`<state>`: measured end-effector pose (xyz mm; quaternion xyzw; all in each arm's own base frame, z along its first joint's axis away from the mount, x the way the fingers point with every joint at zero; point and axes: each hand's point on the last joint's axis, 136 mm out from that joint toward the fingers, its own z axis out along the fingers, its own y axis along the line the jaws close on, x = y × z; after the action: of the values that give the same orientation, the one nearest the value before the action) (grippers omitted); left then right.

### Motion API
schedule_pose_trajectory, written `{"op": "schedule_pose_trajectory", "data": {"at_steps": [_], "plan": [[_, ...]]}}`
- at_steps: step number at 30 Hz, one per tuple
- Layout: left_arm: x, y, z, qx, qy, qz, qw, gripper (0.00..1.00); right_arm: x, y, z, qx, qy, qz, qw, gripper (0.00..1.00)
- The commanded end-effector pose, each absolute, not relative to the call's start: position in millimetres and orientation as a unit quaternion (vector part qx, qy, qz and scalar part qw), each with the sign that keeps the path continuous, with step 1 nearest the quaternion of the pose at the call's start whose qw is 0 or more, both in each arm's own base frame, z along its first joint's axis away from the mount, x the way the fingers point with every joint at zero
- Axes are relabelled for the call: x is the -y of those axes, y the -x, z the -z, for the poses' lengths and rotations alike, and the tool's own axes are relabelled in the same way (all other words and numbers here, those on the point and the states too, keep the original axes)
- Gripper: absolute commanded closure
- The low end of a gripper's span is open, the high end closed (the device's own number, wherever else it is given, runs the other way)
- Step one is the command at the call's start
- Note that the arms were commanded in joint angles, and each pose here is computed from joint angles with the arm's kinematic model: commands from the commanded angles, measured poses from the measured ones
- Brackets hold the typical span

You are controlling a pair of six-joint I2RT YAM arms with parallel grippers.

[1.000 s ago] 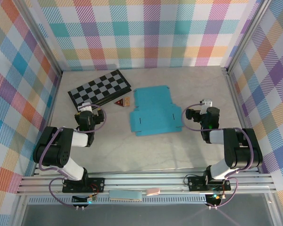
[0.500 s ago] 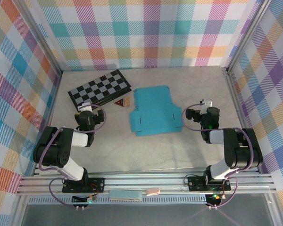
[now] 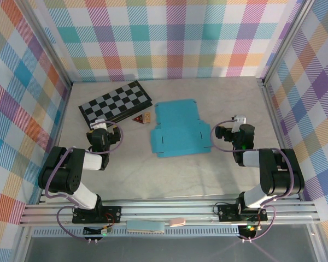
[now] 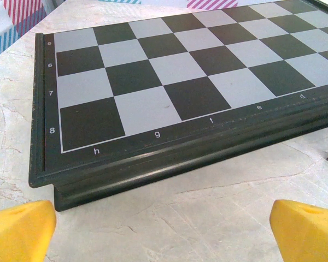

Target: Fold the paper box

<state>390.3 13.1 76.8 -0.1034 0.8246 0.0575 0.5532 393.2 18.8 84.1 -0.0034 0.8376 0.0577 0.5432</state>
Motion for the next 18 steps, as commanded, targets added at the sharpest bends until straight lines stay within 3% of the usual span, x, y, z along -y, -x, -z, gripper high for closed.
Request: {"op": "schedule_pose_trajectory", "data": {"at_steps": [1, 4, 8, 15, 17, 18], "plan": [[-12.7, -393.9, -86.0, -0.815, 0.101, -0.060, 0.568, 0.00, -22.5, -398.8, -91.1, -0.831, 0.016, -0.063, 0.552, 0.01], [-7.2, -392.1, -94.1, -0.810, 0.084, -0.058, 0.578, 0.00, -22.1, -398.2, -92.4, -0.830, 0.016, -0.062, 0.555, 0.01], [24.7, -380.5, -143.5, -0.789, 0.026, -0.137, 0.598, 0.00, 2.4, -389.2, -125.6, -0.827, -0.046, -0.011, 0.560, 0.01], [70.9, -371.8, -285.3, -0.721, 0.079, -0.106, 0.681, 0.00, 8.7, -379.9, -279.3, -0.747, -0.081, 0.016, 0.659, 0.01], [72.3, -375.1, -301.3, -0.757, 0.129, -0.079, 0.636, 0.00, 22.2, -376.4, -320.3, -0.746, -0.151, 0.010, 0.649, 0.01], [62.5, -369.9, -307.3, -0.774, 0.213, -0.056, 0.594, 0.00, 36.0, -372.8, -335.4, -0.740, -0.231, -0.003, 0.632, 0.01]]}}
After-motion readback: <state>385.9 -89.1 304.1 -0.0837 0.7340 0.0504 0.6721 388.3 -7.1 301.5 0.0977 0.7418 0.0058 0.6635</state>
